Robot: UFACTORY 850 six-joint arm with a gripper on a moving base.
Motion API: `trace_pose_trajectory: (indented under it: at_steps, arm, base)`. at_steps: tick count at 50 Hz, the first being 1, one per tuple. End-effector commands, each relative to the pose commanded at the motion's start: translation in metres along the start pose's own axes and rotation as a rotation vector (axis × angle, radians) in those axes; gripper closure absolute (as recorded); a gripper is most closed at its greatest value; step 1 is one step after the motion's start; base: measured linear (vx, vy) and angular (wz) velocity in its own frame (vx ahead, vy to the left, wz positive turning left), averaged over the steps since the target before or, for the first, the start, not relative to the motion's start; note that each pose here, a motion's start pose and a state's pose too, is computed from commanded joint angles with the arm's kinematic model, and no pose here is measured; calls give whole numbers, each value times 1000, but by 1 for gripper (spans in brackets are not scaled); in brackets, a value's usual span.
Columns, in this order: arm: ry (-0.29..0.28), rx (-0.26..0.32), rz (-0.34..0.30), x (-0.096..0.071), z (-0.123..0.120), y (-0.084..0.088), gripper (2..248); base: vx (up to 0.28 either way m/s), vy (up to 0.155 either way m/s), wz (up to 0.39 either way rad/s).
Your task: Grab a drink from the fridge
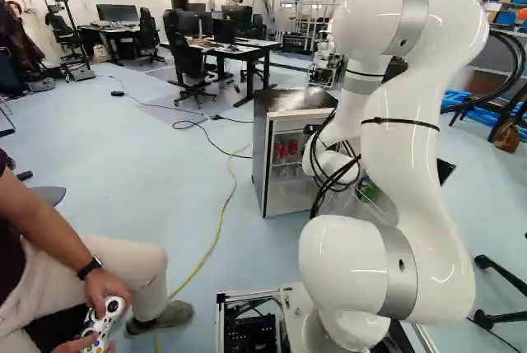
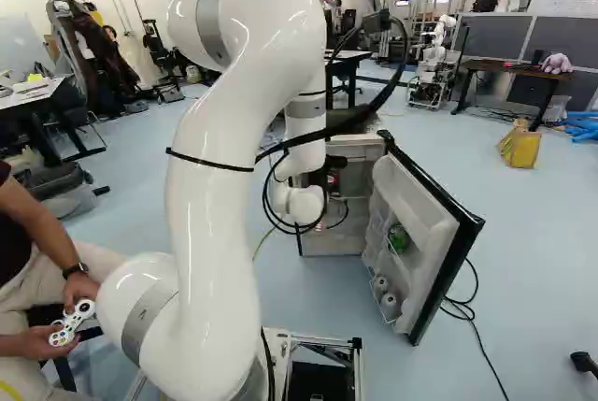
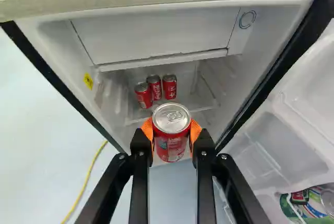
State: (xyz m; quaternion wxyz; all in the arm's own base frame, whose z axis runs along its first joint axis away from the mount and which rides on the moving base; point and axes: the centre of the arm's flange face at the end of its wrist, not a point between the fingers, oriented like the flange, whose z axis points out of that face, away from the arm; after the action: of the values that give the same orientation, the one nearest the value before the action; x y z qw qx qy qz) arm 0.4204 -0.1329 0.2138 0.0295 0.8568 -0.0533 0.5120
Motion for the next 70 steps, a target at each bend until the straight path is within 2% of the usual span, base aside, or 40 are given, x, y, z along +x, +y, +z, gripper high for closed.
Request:
trace_pose_trajectory:
  at_steps: [10, 29, 70]
  arm:
    - [10, 5, -5, 6, -16, -6, 162]
    - [39, 2, -13, 22, -30, -7, 162]
    - [18, -8, -31, 49, -57, -9, 162]
  base:
    - [0, 0, 0]
    - [0, 0, 0]
    - [0, 0, 0]
